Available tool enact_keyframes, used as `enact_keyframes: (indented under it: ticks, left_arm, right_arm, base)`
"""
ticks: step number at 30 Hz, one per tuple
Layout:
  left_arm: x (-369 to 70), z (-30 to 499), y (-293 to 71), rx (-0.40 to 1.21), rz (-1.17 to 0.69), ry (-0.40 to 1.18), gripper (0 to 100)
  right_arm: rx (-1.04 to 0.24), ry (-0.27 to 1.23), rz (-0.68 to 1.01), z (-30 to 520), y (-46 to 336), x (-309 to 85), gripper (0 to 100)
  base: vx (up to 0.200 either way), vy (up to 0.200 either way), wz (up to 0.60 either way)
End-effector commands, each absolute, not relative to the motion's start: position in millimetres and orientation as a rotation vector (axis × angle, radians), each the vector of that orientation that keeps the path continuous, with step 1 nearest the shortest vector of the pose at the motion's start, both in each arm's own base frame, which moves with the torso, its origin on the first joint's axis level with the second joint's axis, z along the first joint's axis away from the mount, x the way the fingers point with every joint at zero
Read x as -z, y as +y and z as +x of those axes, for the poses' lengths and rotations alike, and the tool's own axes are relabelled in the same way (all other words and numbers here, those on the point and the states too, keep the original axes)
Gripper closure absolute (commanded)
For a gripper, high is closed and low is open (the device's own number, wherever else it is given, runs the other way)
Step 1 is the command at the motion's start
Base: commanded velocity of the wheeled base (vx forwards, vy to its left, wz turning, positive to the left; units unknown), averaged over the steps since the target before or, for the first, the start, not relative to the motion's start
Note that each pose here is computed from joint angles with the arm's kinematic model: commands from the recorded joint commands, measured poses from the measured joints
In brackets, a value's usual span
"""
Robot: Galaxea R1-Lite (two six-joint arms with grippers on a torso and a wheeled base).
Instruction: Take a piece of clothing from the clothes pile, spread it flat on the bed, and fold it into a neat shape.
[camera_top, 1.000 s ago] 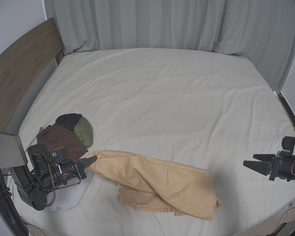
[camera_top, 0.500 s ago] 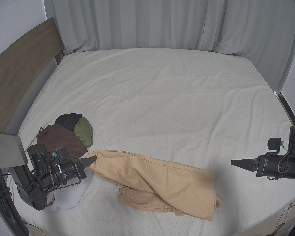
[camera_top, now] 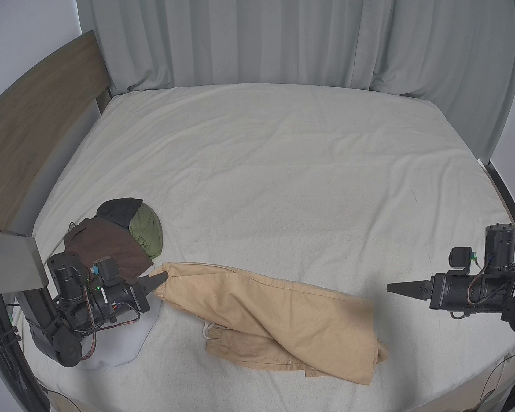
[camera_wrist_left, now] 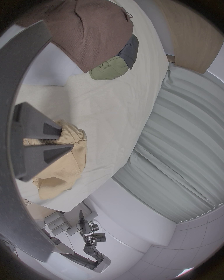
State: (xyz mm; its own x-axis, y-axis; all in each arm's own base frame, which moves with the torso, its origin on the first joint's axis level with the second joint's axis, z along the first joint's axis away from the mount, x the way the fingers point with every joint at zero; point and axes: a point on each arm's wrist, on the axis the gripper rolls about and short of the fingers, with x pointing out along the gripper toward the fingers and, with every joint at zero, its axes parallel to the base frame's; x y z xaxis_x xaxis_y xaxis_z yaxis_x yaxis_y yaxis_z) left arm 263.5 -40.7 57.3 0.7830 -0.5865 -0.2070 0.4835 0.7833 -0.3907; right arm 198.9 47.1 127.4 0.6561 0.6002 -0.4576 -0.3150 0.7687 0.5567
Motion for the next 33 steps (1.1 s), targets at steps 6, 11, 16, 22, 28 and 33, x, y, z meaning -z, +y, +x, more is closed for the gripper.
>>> enact_keyframes:
  ticks: [6, 11, 16, 22, 28, 33]
  left_arm:
    - [-54.2, 264.7, -39.3, 0.582, -0.33, 0.337, 100]
    - [-52.1, 266.6, -34.1, 0.561, -0.334, 0.339, 100]
    - [-48.6, 267.9, -32.2, 0.552, -0.336, 0.35, 100]
    - [-46.8, 267.8, -32.2, 0.55, -0.338, 0.357, 100]
    - [-46.6, 267.3, -33.4, 0.556, -0.328, 0.357, 100]
    - [-46.8, 266.8, -34.2, 0.56, -0.324, 0.356, 100]
  right_arm:
    - [-0.508, 0.779, 0.48, 213.9, 50.6, -103.5, 0]
    - [-0.504, 0.795, 0.482, 223.4, 52.3, -85.7, 0]
    - [-0.501, 0.79, 0.484, 230.2, 53.6, -71.0, 0]
    - [-0.488, 0.818, 0.498, 240.0, 54.6, -55.0, 0]
    - [-0.475, 0.808, 0.533, 252.4, 56.8, -37.1, 0]
    - [-0.477, 0.78, 0.554, 257.1, 58.1, -31.1, 0]
  base:
    - [0.0, 0.0, 0.0]
    - [0.0, 0.0, 0.0]
    - [0.0, 0.0, 0.0]
    - [0.0, 0.0, 0.0]
    - [0.0, 0.0, 0.0]
    - [0.0, 0.0, 0.0]
